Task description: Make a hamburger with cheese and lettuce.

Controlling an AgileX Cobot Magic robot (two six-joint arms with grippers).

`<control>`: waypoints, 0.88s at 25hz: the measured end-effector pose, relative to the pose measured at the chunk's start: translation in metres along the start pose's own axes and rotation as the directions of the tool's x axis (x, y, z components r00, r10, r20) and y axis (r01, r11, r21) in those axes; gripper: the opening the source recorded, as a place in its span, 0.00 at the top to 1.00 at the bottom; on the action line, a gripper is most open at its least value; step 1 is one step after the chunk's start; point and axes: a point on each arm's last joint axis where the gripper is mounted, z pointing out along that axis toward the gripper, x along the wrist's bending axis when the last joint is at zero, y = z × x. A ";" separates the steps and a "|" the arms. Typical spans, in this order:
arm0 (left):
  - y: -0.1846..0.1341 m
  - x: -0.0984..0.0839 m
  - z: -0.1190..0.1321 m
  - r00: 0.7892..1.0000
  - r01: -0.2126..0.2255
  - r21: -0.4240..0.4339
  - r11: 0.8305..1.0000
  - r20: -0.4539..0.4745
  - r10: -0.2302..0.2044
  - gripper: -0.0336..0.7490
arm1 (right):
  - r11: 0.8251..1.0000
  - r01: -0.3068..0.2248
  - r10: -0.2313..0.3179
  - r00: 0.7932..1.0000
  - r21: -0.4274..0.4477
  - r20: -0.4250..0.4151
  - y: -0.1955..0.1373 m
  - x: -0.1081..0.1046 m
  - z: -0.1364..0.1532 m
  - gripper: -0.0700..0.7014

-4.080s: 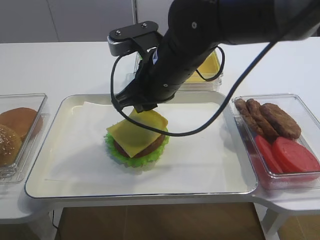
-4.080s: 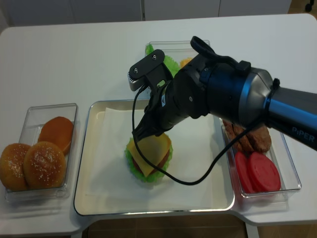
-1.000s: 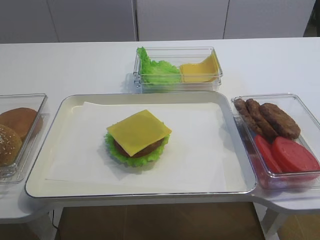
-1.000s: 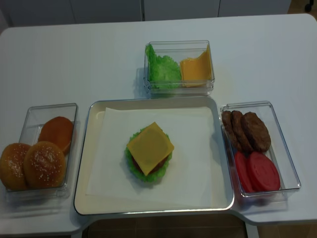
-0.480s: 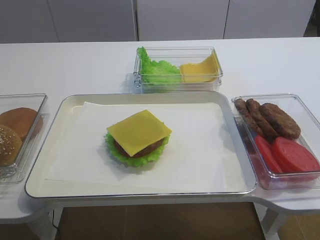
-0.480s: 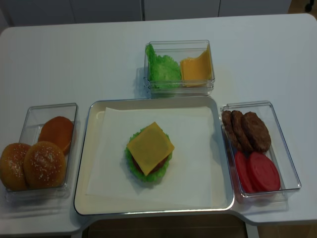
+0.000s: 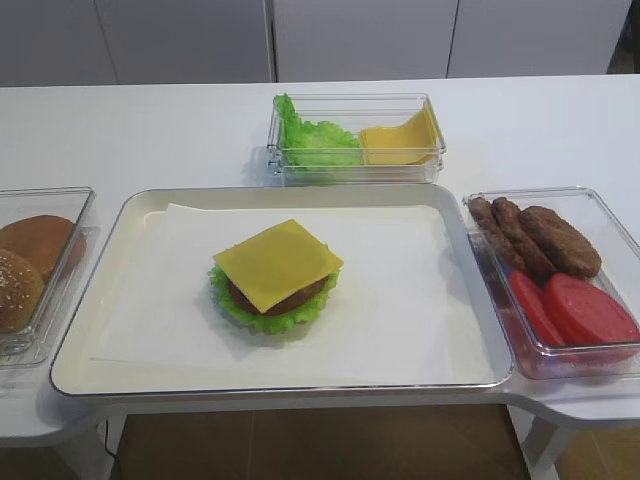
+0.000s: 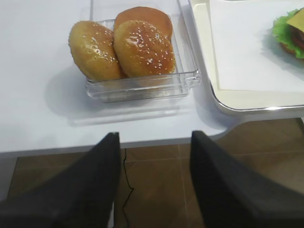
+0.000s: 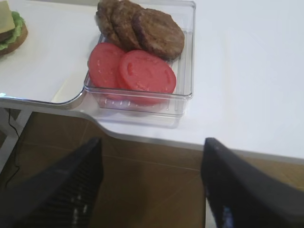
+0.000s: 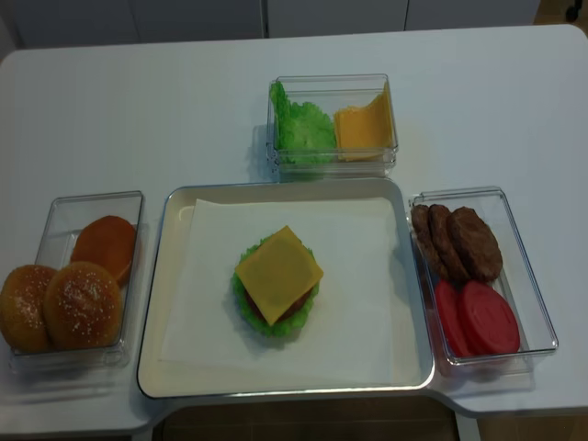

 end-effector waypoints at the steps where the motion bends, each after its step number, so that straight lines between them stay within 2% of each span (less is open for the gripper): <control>1: 0.000 0.000 0.000 1.000 0.000 0.000 1.000 0.000 0.000 0.50 | 1.000 0.003 -0.003 1.000 -0.005 0.002 0.000 0.000 0.002 0.28; 8: 0.000 0.000 0.000 1.000 0.000 0.000 1.000 0.000 0.000 0.50 | 1.000 0.003 -0.003 1.000 -0.009 0.002 -0.001 0.000 0.006 0.28; 18: 0.000 0.000 0.000 1.000 0.000 0.000 1.000 0.000 0.000 0.50 | 0.999 0.001 -0.001 1.000 -0.053 0.004 -0.004 0.000 0.001 0.35; 22: 0.000 0.000 0.000 1.000 0.000 0.000 1.000 0.001 0.000 0.50 | 0.998 -0.032 0.035 0.998 -0.056 0.057 -0.004 0.000 0.001 0.39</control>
